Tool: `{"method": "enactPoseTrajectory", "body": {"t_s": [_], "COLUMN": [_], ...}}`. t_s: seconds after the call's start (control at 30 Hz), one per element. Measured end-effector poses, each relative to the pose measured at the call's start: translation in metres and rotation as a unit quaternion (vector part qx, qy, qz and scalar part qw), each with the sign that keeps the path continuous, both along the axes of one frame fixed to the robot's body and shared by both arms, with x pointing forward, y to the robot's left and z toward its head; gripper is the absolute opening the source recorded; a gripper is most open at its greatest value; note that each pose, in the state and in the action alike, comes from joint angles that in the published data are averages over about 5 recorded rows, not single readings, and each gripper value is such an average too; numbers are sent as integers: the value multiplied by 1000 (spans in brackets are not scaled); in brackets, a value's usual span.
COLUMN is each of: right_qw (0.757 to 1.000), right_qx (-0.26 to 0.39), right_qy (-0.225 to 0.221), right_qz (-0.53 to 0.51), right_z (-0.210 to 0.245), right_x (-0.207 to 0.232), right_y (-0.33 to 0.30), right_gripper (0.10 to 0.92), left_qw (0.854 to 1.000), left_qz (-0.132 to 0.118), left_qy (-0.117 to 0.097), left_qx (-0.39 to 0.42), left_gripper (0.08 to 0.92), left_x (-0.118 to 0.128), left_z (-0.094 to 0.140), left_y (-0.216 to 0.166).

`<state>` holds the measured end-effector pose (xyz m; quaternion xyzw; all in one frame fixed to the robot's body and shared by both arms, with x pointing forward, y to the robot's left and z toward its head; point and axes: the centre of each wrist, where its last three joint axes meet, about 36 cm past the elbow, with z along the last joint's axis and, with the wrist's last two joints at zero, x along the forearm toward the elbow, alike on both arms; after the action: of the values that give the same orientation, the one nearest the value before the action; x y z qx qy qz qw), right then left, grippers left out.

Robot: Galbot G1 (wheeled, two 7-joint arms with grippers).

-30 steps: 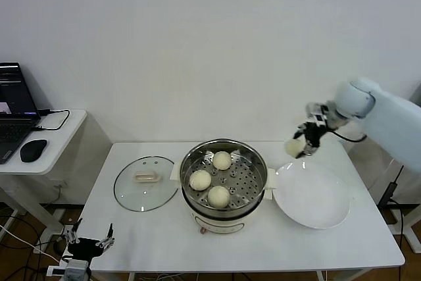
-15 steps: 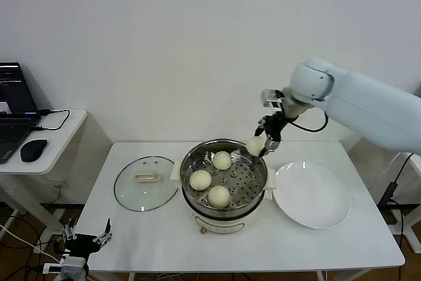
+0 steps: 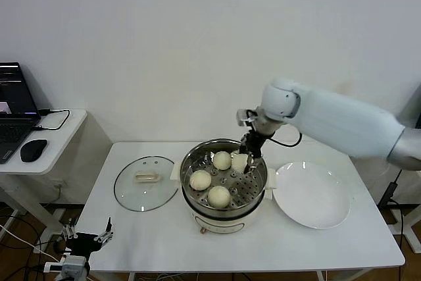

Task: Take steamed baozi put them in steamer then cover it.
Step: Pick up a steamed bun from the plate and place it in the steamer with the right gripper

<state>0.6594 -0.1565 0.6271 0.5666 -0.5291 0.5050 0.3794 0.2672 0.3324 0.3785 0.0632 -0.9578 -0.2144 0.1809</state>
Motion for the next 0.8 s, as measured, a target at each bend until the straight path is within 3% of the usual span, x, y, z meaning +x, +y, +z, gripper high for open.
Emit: {"method": "enactPoseTrajectory", "body": {"t_s": [0.5, 0.8], "right_qw": [1000, 1000], "right_qx": [-24, -19], "right_qy": [0, -9], "right_qz": [-6, -9], "right_z": [-39, -33], "right_x": [4, 1], "right_y": [9, 2], "right_gripper": [639, 812], "left_qw": [1000, 1000], "left_qz": [-1, -3], "left_qy": [7, 5], "left_qx": [-5, -10], "left_gripper": [823, 823], "left_x": [2, 3], "left_z": [-8, -7], "left_y": [-1, -5]}}
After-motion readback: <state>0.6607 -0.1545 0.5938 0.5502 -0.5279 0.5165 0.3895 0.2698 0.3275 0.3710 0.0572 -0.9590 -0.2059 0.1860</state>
